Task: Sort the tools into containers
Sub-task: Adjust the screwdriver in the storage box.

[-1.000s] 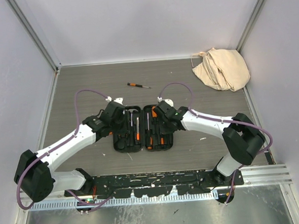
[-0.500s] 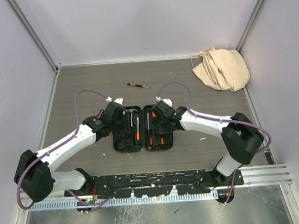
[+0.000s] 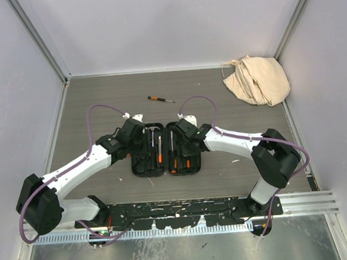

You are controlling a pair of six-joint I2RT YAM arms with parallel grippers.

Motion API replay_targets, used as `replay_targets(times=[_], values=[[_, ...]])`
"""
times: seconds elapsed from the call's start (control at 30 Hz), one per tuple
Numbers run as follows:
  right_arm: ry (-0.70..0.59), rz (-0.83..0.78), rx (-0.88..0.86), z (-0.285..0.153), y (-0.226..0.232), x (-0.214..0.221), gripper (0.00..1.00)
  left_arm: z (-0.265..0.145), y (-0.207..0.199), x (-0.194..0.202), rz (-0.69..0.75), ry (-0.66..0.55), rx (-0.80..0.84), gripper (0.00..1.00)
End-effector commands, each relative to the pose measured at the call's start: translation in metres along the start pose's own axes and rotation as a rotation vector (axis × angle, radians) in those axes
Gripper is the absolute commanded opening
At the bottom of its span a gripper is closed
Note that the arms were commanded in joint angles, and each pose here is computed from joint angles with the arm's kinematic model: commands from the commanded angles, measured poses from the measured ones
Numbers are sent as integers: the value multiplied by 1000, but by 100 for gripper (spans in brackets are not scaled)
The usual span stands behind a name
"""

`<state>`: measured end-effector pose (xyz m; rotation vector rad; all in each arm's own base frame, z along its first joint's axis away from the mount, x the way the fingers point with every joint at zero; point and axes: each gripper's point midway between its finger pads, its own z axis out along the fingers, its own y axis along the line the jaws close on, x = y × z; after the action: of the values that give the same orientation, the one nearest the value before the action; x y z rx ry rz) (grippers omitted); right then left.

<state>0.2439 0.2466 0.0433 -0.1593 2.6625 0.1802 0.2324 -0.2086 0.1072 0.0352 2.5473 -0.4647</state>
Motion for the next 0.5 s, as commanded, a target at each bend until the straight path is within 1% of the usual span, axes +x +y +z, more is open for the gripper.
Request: replay_targets(times=[0.0, 0.2, 0.43, 0.47], values=[[35, -42, 79, 10, -16, 14, 1, -5, -8, -12, 0, -45, 41, 40], [145, -80, 126, 27, -34, 51, 0, -4, -9, -12, 0, -39, 44, 40], [214, -96, 155, 41, -49, 93, 0, -4, -9, -12, -1, -39, 43, 39], [243, -96, 140, 42, -47, 102, 0, -3, -9, -11, 0, -38, 42, 39]])
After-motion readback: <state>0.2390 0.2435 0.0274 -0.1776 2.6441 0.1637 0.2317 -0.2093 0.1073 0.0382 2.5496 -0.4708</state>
